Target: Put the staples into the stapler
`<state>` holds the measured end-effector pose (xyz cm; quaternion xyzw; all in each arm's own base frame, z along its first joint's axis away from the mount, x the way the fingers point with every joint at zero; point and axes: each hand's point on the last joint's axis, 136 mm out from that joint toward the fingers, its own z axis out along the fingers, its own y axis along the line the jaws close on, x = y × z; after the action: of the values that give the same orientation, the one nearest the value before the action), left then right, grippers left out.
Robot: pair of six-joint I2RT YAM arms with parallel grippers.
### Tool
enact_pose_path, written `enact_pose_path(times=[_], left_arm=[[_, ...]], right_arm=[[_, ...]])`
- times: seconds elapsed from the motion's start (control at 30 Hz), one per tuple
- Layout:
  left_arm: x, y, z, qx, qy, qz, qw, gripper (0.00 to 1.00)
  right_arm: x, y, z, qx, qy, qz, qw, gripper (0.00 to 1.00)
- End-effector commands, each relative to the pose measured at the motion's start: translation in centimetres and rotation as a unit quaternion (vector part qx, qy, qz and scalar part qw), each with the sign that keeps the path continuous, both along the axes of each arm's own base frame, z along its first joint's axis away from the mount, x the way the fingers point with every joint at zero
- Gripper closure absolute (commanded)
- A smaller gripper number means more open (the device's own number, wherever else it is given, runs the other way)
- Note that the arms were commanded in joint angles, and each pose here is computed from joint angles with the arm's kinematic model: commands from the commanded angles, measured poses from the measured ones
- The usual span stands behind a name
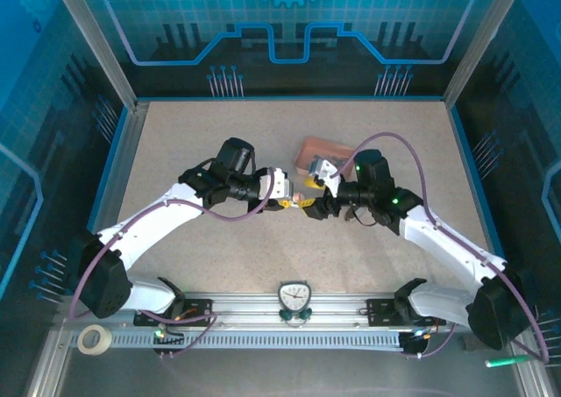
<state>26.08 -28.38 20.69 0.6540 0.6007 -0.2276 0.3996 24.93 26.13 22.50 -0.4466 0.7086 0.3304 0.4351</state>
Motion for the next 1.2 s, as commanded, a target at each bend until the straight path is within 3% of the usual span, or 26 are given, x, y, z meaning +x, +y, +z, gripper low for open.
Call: enact_pose_path(times=[0.0, 0.17, 0.57, 0.8, 1.17], left_arm=[[0.5, -0.2, 0.7, -0.003, -0.016, 0.009, 1.000, 0.87], [0.7, -0.2, 0.5, 0.002, -0.016, 0.012, 1.000, 0.86], [0.6, -0.5, 0.2, 0.011, -0.023, 0.011, 1.000, 0.86], [0.7, -0.5, 0.3, 0.012, -0.028, 0.013, 0.999, 0.85], [0.8, -0.7, 0.1, -0.002, -0.026, 0.022, 0.999, 0.86]], right_arm=[[1.3, -0.1, 0.5, 0.064, 0.118, -0.122, 0.983, 0.33], [0.6, 0.2, -0.4, 0.084, 0.213, -0.156, 0.961, 0.28], [1.1, 0.6, -1.6, 0.076, 0.246, -0.179, 0.950, 0.28], [1.8, -0.5, -2.8, 0.055, 0.248, -0.219, 0.942, 0.36], [2.5, -3.3, -3.0, 0.120, 0.276, -0.245, 0.922, 0.44]])
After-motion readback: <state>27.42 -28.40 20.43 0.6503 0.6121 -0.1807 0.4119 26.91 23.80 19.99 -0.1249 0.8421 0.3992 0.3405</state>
